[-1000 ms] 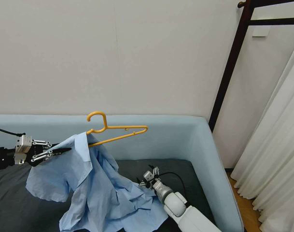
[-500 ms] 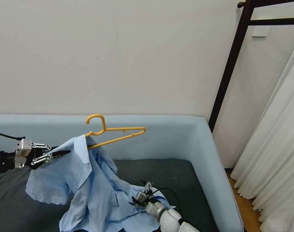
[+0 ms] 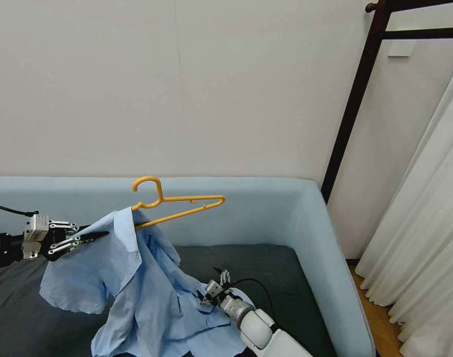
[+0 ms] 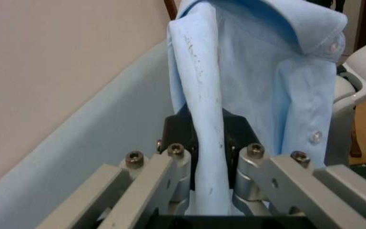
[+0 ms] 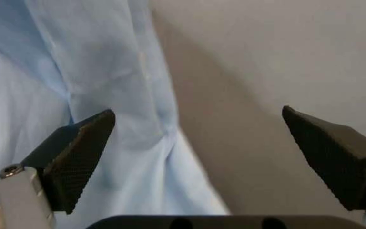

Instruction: Pick up the clothes from the sofa and hang them on the clothes hanger.

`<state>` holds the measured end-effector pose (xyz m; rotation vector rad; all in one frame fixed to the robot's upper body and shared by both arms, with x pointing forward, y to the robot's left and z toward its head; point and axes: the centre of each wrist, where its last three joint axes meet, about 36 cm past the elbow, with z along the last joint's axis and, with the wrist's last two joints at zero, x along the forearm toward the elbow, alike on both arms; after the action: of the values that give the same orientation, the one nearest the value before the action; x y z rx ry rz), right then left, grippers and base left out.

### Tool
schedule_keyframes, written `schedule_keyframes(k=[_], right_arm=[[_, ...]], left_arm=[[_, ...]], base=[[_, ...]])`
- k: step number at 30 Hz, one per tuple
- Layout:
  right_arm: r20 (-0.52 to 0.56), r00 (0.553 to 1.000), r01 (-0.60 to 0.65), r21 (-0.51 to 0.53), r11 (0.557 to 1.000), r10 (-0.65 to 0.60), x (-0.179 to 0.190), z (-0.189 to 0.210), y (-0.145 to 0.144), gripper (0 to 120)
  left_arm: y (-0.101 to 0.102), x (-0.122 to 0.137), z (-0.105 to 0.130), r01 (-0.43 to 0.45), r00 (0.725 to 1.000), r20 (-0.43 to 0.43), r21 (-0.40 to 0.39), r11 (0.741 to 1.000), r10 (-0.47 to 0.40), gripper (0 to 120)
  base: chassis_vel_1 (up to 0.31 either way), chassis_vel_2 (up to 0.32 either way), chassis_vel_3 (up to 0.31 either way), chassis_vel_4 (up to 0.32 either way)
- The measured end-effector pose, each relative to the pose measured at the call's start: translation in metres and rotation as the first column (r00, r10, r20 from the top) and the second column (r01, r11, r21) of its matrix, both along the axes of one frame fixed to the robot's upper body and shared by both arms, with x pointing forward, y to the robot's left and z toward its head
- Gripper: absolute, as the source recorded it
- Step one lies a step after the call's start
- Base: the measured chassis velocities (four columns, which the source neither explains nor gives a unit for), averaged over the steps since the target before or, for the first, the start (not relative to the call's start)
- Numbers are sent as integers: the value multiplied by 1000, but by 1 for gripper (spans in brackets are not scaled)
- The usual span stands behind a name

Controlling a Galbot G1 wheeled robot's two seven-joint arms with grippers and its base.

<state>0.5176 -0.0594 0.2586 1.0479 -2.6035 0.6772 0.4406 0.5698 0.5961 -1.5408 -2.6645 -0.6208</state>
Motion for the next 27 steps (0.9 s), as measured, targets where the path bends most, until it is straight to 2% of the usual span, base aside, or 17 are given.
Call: schedule_keyframes(k=[2,7,9,12,13,17,18,23,24,27], right_arm=[[-83,996,-14,-9,1000,13,12,-1,-3,100],[-153,988,-25,-71,997,14,31,-7,-7,100],[-173,985,-16,-76,997,3,34,-7,-7,97],[-213,977,-1,-74,997,-15,42,-9,-10,84],[-213,977,-1,-74,997,-15,42,-9,-10,84],[-244,970,-3,-82,997,-17,47,-12,-16,65],[-244,970,-3,-82,997,-17,47,-12,-16,65],[-255,967,-9,-88,996,-14,48,-13,-22,43],[-255,967,-9,-88,996,-14,48,-13,-22,43],[-250,968,-10,-81,997,-11,46,-14,-22,30]], left_arm=[[-1,0,1,2,1000,2,1,1000,-2,7],[-2,0,2,7,1000,5,2,1000,-7,7],[-3,0,2,8,1000,5,2,1000,-8,7],[-2,0,2,7,1000,6,2,1000,-7,7],[-2,0,2,7,1000,6,2,1000,-7,7],[1,0,1,0,1000,6,4,1000,0,7],[1,0,1,0,1000,6,4,1000,0,7],[2,0,-1,-5,1000,10,4,1000,4,7],[2,0,-1,-5,1000,10,4,1000,4,7],[2,0,-2,-6,1000,12,2,1000,6,7]], base=[[0,0,0,0],[0,0,0,0],[0,0,0,0],[0,0,0,0],[0,0,0,0],[0,0,0,0],[0,0,0,0],[0,0,0,0],[0,0,0,0],[0,0,0,0]])
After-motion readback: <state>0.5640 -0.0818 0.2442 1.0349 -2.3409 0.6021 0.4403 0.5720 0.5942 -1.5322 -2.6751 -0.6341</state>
